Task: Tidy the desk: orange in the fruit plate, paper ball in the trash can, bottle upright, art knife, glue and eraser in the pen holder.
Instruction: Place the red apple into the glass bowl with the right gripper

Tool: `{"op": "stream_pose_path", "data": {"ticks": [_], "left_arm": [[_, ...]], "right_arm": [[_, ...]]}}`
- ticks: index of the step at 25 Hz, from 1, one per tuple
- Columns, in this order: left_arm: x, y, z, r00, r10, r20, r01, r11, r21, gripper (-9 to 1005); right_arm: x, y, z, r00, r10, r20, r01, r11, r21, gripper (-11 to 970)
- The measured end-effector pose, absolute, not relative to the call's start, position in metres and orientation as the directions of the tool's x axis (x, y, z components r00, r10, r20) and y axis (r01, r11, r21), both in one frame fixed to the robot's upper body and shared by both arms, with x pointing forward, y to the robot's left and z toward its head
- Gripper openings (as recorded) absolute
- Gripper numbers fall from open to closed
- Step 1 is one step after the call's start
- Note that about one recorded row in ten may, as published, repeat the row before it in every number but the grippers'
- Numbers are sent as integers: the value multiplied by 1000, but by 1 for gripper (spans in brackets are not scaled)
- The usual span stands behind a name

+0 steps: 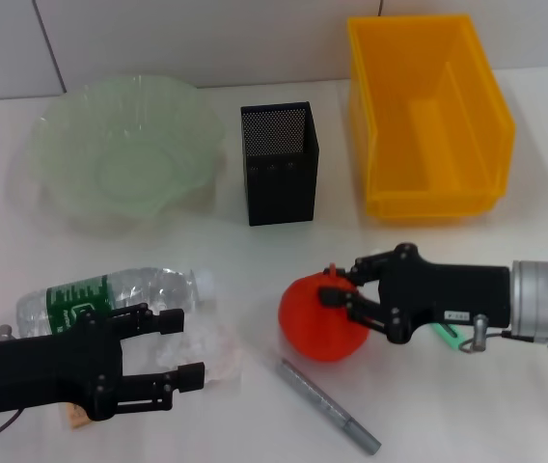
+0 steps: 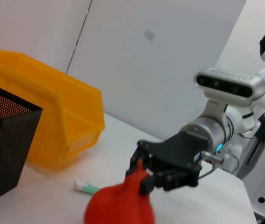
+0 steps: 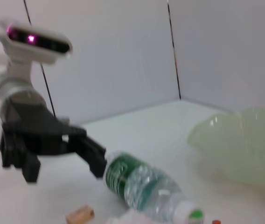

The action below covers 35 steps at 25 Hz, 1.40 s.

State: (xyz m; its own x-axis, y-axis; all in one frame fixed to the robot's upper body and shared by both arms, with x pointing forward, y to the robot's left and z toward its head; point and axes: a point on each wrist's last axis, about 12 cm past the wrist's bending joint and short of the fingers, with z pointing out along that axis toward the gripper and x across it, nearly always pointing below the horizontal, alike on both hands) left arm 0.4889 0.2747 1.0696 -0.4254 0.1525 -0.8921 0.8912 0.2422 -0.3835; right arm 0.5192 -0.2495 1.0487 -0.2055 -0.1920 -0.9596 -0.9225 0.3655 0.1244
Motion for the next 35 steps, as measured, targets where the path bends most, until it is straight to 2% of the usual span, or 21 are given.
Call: {"op": "stream_pose_path", "data": {"ticks": [9, 10, 11, 13, 14, 15, 16, 18, 19, 20, 21, 23, 24, 25, 26, 30, 35], "left_arm": [[488, 275, 1069, -427, 152, -891, 890, 246, -384, 810], [489, 275, 1069, -426, 154, -891, 889, 251, -382, 810], [489, 275, 1069, -426, 154, -891, 889, 251, -382, 810], [489, 275, 1068, -426, 154, -891, 889, 253, -382, 810], [489, 275, 1068, -426, 154, -891, 889, 253, -382, 810], [488, 275, 1068, -429, 152, -890, 887, 254, -384, 810], [487, 276, 1067, -432, 151, -889, 886, 256, -387, 810], [487, 276, 1067, -433, 150, -889, 885, 258, -388, 810], [485, 277, 1065, -435, 150, -888, 884, 260, -389, 810], [483, 278, 1064, -435, 149, -888, 883, 262, -389, 810], [483, 278, 1064, -435, 149, -888, 883, 262, -389, 810], [481, 278, 1062, -442, 145, -885, 880, 263, -396, 810], [481, 278, 1062, -442, 145, -885, 880, 263, -396, 810], [481, 278, 1062, -442, 144, -886, 880, 263, -396, 810], [481, 278, 1062, -440, 145, -886, 881, 262, -395, 810], [481, 278, 1062, -433, 147, -889, 884, 261, -388, 810], [481, 277, 1062, -431, 147, -890, 885, 260, -386, 810]], "right_arm": [[529, -251, 1082, -82, -13, -997, -925, 373, 71, 157], [539, -245, 1094, -30, 25, -999, -927, 373, 37, 154], [539, -245, 1094, -30, 25, -999, -927, 373, 37, 152], [566, -227, 1119, 61, 74, -995, -923, 384, -28, 149], [566, -227, 1119, 61, 74, -995, -923, 384, -28, 148], [586, -213, 1135, 103, 90, -991, -913, 403, -58, 148], [586, -213, 1135, 103, 90, -991, -913, 403, -58, 148], [610, -191, 1154, 130, 85, -988, -909, 407, -84, 147], [617, -182, 1159, 127, 72, -989, -910, 405, -88, 147], [636, -158, 1173, 129, 23, -991, -911, 399, -109, 147], [636, -158, 1173, 129, 23, -991, -911, 399, -109, 147], [658, -122, 1185, 136, -104, -985, -897, 410, -167, 146], [658, -122, 1185, 136, -104, -985, -897, 410, -167, 146], [668, -97, 1190, 139, -192, -971, -889, 407, -208, 146], [668, -97, 1190, 139, -192, -971, -889, 407, -208, 146], [679, -59, 1192, 108, -352, -930, -873, 413, -258, 146], [683, -48, 1187, 86, -436, -896, -853, 433, -293, 146]]}}
